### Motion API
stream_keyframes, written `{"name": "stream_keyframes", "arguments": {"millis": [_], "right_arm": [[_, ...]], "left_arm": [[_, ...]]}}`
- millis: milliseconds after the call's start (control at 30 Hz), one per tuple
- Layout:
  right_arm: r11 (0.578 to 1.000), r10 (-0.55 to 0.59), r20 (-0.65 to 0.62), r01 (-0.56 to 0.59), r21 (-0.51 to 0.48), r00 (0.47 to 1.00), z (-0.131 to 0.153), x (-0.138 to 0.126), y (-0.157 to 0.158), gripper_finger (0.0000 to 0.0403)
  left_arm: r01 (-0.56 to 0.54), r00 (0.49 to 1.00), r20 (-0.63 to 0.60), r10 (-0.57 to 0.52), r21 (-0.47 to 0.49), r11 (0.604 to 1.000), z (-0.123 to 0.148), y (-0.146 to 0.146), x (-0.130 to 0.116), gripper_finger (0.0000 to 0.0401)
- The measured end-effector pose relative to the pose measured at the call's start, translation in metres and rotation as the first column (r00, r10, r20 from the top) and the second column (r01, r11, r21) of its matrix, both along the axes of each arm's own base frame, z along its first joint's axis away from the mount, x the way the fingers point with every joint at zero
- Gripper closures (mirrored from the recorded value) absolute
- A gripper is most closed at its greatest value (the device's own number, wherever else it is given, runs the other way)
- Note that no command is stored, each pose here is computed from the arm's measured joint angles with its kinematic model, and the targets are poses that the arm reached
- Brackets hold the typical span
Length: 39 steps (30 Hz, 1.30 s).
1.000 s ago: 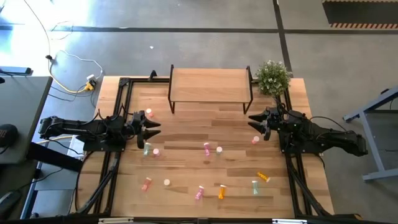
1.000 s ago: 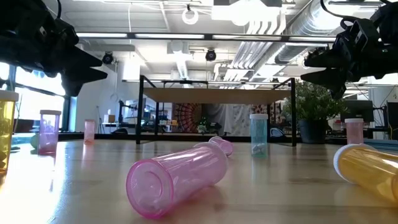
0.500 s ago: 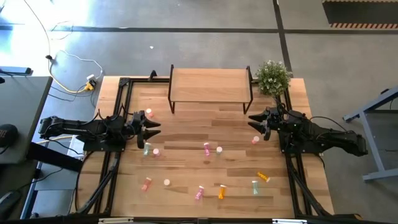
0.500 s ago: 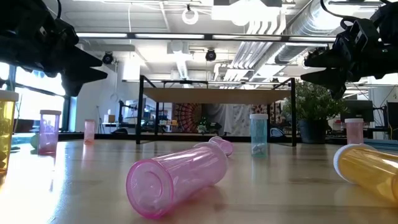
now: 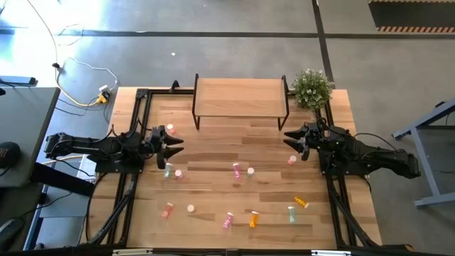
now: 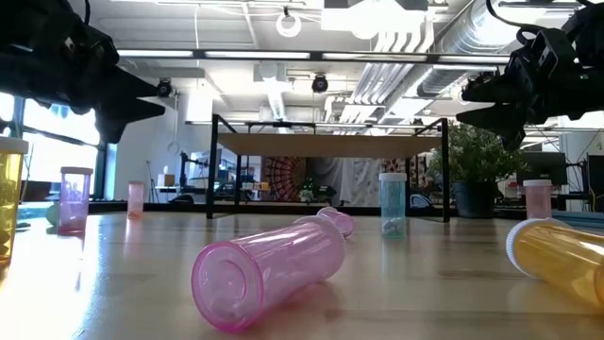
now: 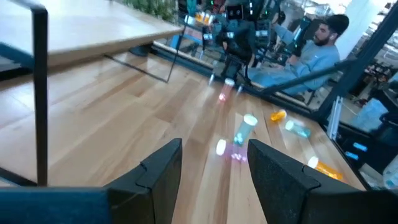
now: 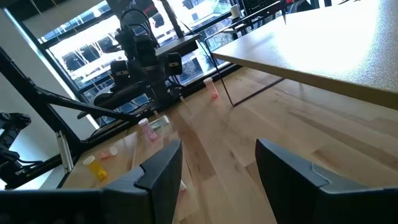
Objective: Pick and place medicine bottles onto shelf by color
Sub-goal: Put the top left violet pill bottle on the shelf
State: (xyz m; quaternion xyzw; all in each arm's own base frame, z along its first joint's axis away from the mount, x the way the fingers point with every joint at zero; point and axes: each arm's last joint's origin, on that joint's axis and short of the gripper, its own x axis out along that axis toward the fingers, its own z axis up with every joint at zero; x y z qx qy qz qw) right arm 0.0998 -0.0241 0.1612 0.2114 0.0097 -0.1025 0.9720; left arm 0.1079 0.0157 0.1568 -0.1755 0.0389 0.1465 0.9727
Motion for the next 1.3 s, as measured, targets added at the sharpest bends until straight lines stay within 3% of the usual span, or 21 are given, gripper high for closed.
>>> {"name": "stream_keyframes", "arguments": {"millis": [67,167,267,367,433,567,700,867,1033,1133,1300], "right_arm": [[1.0,0.0,0.0,0.0,0.0,1.0,0.0,0.0,0.0,0.0208],[1.0,0.0,0.0,0.0,0.0,1.0,0.0,0.0,0.0,0.0208],[1.0,0.0,0.0,0.0,0.0,1.0,0.0,0.0,0.0,0.0208],[1.0,0.0,0.0,0.0,0.0,1.0,0.0,0.0,0.0,0.0208],[1.0,0.0,0.0,0.0,0.0,1.0,0.0,0.0,0.0,0.0208],[1.0,0.0,0.0,0.0,0.0,1.0,0.0,0.0,0.0,0.0208],[1.0,0.0,0.0,0.0,0.0,1.0,0.0,0.0,0.0,0.0208],[1.0,-0.002,0.006,0.001,0.027,1.0,0.0,0.0,0.0,0.0208],[0.976,-0.018,0.041,0.009,0.216,0.999,0.0,0.0,0.0,0.0208],[0.972,-0.023,0.044,0.012,0.234,0.999,0.0,0.0,0.0,0.0208],[0.948,-0.033,0.061,0.012,0.318,0.998,0.0,0.0,0.0,0.0208]], "left_arm": [[-0.029,1.0,0.01,0.029,-0.013,0.999,0.001,0.001,0.0,0.0229],[-0.042,0.994,0.091,0.055,-0.14,0.989,0.005,0.001,0.0,0.0229],[0.001,0.98,0.189,0.055,-0.285,0.959,0.011,0.0,0.001,0.0229],[0.071,0.963,0.268,0.032,-0.366,0.928,0.022,-0.001,0.001,0.0229],[0.106,0.953,0.301,0.009,-0.363,0.926,0.036,-0.002,0.0,0.0229],[0.116,0.943,0.331,-0.021,-0.269,0.956,0.072,-0.003,-0.005,0.0229],[0.08,0.978,0.208,-0.032,-0.228,0.97,0.104,-0.003,-0.011,0.0229],[0.046,0.994,-0.081,-0.071,-0.276,0.96,0.131,-0.005,-0.013,0.0229],[-0.005,0.928,-0.353,-0.117,-0.327,0.945,0.145,-0.005,-0.01,0.0229],[0.008,0.873,-0.452,-0.183,-0.362,0.932,0.143,-0.008,-0.003,0.0229],[0.055,0.776,-0.578,-0.255,-0.34,0.939,0.124,-0.016,0.014,0.0229]]}}
